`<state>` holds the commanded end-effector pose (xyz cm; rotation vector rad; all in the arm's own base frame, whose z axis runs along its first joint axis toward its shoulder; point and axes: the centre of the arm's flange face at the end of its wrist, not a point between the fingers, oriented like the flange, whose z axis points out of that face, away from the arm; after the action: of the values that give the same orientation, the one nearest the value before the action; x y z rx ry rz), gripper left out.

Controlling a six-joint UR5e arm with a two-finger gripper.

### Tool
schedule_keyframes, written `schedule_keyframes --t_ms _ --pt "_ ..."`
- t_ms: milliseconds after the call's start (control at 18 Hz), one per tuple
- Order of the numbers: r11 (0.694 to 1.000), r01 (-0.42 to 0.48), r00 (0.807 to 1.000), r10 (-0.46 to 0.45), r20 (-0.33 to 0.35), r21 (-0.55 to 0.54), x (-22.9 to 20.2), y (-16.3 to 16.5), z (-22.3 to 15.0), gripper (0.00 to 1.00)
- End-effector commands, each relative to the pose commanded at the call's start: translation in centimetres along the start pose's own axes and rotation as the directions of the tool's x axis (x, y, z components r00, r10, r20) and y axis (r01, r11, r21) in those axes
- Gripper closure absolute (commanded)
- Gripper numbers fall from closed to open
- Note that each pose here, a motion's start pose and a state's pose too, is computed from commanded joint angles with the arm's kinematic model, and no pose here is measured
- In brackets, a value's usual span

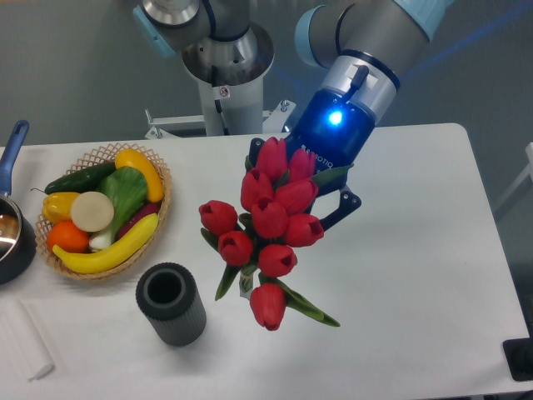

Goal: Place the flowers on the table
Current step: 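Carry the red tulip bunch with the gripper away from the black vase, then lower the held tulips onto the table, tilting the stems sideways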

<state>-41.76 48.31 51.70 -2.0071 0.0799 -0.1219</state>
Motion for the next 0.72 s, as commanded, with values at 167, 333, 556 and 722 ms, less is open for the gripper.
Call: schedule_keyframes --t_ms 167,333,556,722 --pt "0.997 -0.037 0.998 0.04 0.043 -0.066 -0.6 2.0 0.3 0.56" --pt "0.991 -0.066 0.995 0.075 0.071 -0.12 -1.0 3.4 0.5 0.56" --pt "0.965 -0.123 0.981 0.154 0.121 -0.233 -1.7 5.3 0.6 0.56" --pt "0.946 -0.159 0.974 0.197 0.113 -0.282 -1.8 7.0 1.0 0.56"
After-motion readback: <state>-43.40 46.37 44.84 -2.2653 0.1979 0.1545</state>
